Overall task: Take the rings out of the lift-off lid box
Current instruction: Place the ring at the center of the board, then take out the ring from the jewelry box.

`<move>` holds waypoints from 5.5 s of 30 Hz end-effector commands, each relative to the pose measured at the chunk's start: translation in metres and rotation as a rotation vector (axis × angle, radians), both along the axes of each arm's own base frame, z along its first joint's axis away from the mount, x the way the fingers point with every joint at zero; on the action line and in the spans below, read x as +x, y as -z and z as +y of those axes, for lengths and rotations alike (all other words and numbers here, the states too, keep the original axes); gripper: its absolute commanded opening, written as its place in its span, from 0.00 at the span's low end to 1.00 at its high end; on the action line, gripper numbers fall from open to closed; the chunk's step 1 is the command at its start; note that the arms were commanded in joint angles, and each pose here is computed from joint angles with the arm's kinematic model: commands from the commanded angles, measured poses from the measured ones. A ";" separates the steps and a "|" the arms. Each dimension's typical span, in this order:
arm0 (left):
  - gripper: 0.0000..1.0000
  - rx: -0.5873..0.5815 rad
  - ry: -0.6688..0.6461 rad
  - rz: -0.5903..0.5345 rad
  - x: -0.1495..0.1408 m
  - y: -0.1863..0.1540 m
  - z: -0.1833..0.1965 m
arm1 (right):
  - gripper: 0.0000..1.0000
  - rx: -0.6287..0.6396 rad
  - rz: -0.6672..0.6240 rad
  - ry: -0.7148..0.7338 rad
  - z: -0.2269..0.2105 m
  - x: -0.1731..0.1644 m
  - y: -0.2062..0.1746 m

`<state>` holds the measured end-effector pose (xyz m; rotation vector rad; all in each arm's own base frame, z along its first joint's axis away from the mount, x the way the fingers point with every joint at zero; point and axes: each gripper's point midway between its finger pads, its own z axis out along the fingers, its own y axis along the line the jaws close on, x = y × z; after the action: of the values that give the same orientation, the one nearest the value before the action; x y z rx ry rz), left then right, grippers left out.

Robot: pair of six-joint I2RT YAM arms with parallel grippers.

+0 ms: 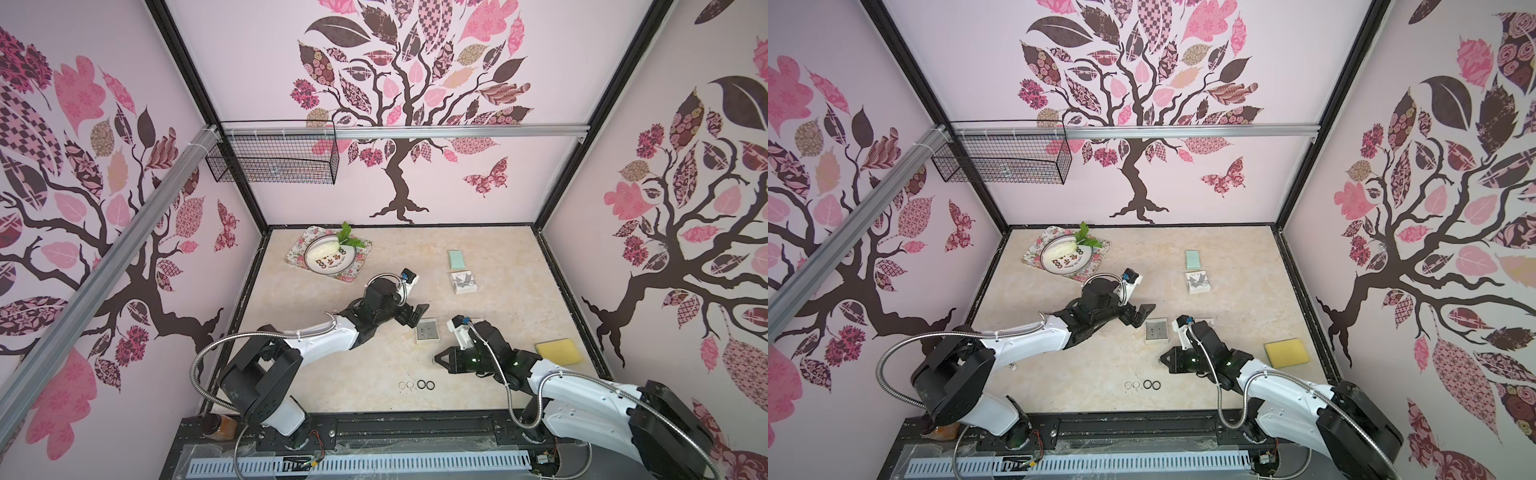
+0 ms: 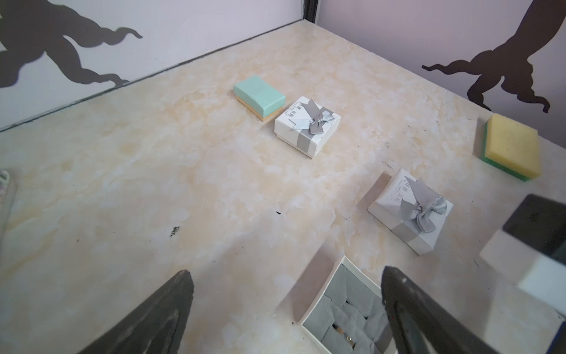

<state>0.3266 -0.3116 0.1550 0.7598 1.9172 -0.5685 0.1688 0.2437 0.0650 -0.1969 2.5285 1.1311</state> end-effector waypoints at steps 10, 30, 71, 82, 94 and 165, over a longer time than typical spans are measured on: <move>0.98 0.058 -0.100 0.058 -0.025 0.032 0.056 | 0.00 0.093 0.090 -0.096 0.061 -0.012 0.004; 0.98 0.046 -0.092 0.072 -0.027 0.037 0.056 | 0.00 0.029 0.142 -0.055 0.061 -0.011 0.037; 0.98 -0.012 0.043 0.124 0.020 0.045 0.000 | 0.70 -0.272 -0.182 0.067 0.013 0.067 -0.048; 0.98 -0.053 0.079 0.117 0.027 0.058 -0.014 | 0.35 -0.368 -0.165 0.105 0.017 0.101 -0.018; 0.98 -0.054 0.086 0.143 0.027 0.075 -0.016 | 0.23 -0.415 -0.125 0.120 0.023 0.116 0.007; 0.98 -0.033 0.055 0.276 0.002 0.137 -0.008 | 0.00 -0.260 -0.199 0.168 0.021 0.115 -0.021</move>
<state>0.3380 -0.3240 0.0365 0.7358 2.0851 -0.7777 0.2763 0.2632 0.0643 -0.1977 2.5278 0.6302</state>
